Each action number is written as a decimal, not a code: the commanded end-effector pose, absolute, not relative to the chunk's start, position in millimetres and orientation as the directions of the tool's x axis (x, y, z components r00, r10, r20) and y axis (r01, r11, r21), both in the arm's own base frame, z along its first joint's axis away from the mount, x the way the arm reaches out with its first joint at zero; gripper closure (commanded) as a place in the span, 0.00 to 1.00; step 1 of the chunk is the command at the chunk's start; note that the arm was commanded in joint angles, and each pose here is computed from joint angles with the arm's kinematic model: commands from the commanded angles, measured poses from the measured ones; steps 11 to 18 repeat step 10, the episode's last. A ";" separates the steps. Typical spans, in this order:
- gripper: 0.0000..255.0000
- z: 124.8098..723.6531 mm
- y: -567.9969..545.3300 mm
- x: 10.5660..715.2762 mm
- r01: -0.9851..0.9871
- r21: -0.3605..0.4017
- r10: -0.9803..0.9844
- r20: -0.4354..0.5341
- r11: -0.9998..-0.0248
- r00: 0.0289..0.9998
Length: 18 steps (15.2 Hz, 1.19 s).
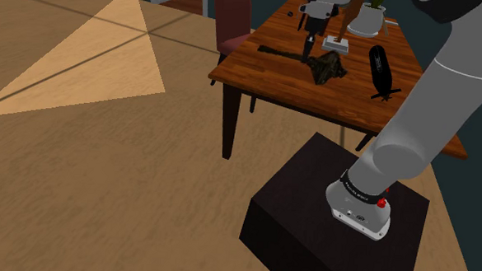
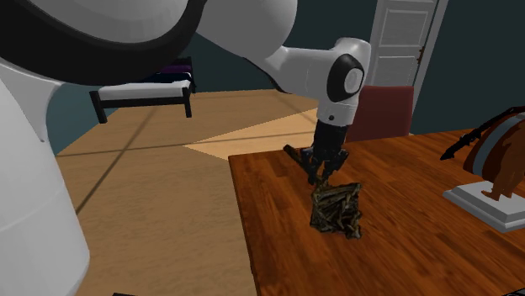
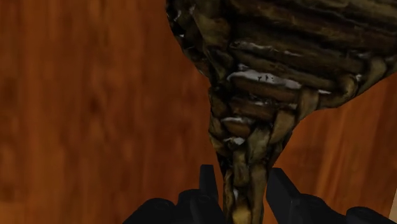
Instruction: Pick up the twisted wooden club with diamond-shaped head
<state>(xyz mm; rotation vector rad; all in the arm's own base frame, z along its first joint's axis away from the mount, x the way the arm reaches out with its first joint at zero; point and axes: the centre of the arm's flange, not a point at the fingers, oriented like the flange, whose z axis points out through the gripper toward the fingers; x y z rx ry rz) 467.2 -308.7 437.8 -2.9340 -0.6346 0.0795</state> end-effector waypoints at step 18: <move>1.00 486.6 -308.9 467.6 0.407 -0.146 0.415 -0.022 -0.902 0.910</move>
